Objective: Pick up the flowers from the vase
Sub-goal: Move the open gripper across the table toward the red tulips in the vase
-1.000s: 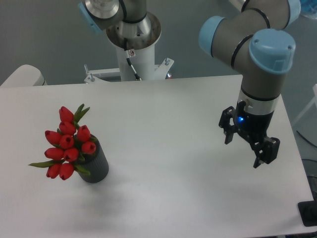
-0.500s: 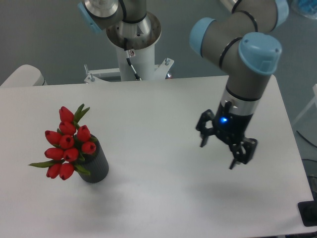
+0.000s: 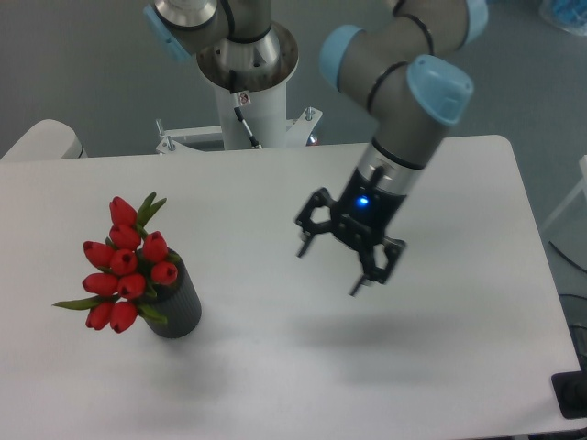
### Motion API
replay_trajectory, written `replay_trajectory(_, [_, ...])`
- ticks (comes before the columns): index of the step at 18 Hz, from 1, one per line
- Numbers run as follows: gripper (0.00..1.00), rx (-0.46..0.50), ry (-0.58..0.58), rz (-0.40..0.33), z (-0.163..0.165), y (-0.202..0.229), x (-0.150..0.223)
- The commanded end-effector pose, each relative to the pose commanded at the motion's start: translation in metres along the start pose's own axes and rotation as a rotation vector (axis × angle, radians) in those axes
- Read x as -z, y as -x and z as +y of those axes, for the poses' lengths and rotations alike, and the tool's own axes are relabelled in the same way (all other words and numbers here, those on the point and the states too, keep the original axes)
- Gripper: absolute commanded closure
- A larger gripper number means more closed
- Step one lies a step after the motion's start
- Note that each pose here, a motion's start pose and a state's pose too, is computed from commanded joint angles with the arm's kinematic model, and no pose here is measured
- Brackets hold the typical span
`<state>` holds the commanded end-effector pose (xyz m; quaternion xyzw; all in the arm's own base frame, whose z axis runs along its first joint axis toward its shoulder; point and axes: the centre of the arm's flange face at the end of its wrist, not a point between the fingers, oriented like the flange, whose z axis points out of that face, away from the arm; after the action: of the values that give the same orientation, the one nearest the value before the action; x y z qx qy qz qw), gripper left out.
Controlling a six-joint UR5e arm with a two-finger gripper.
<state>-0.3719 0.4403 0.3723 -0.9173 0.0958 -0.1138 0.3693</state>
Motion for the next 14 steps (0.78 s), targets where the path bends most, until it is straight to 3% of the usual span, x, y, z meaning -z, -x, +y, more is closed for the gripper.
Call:
replay_trajectory(6, [0.0, -0.066, -0.174, 0.019, 0.01, -0.036, -0.008])
replay_trajectory(8, [0.0, -0.109, -0.177, 0.0, -0.001, -0.045, -0.004])
replay_trajectory(14, [0.0, -0.152, -0.168, 0.041, -0.012, -0.064, -0.025])
